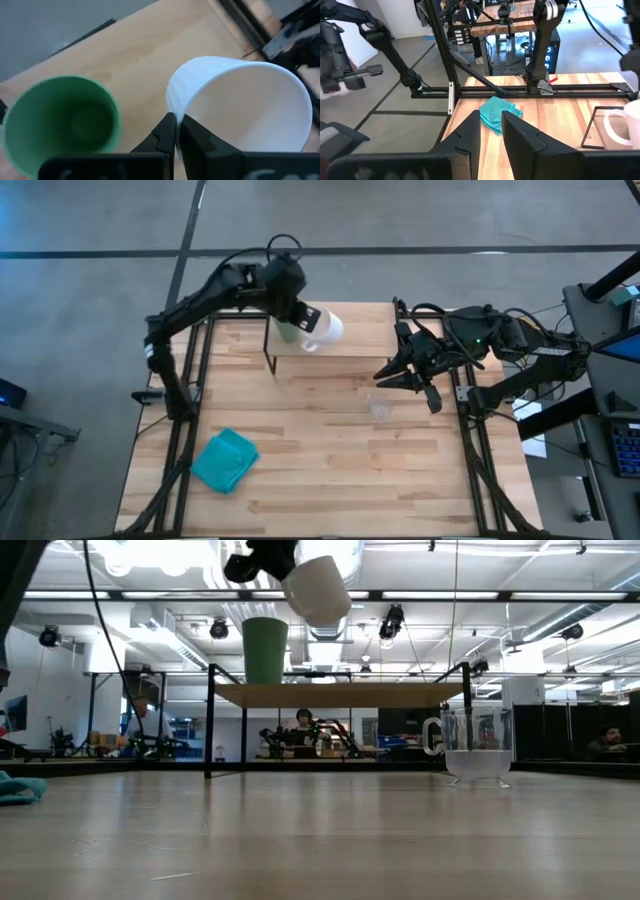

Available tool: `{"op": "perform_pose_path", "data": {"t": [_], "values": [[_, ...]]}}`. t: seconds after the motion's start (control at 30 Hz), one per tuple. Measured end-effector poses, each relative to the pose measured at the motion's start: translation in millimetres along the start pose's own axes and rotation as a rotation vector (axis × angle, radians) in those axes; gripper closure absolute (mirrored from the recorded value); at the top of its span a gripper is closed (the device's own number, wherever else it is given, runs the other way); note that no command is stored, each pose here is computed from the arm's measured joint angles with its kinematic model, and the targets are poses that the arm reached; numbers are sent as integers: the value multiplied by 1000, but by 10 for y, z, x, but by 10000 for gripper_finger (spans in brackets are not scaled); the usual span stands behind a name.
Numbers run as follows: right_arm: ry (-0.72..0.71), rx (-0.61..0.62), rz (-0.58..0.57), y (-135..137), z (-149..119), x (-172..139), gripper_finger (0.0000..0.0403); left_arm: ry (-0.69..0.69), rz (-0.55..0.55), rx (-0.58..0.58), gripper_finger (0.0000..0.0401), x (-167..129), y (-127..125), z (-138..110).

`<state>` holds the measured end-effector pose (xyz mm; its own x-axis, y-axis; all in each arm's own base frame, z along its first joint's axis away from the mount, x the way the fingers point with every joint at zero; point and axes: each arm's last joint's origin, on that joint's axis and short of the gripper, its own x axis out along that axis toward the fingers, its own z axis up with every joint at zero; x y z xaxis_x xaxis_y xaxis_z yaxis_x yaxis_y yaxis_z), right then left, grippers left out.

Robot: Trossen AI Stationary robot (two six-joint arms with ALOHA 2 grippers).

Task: Stack small to large cups/mugs on shelf
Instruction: Put the white cup on the shelf

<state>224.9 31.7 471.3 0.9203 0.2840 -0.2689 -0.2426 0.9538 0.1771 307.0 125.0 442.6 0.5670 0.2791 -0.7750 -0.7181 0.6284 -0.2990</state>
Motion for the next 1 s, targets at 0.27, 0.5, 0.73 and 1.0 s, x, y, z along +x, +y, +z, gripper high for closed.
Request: {"op": "perform_pose_path", "data": {"t": [0.27,0.5,0.73,1.0], "values": [[1,-5,0,0,-1,0,323,92,-21,85,401,291,69,145],[20,-36,-2,-3,-19,0,329,134,-2,151,401,523,62,158],[29,-37,-4,-4,-28,0,325,92,10,159,401,709,33,221],[33,-37,-4,-5,-32,-1,328,77,8,154,401,798,41,261]]}}
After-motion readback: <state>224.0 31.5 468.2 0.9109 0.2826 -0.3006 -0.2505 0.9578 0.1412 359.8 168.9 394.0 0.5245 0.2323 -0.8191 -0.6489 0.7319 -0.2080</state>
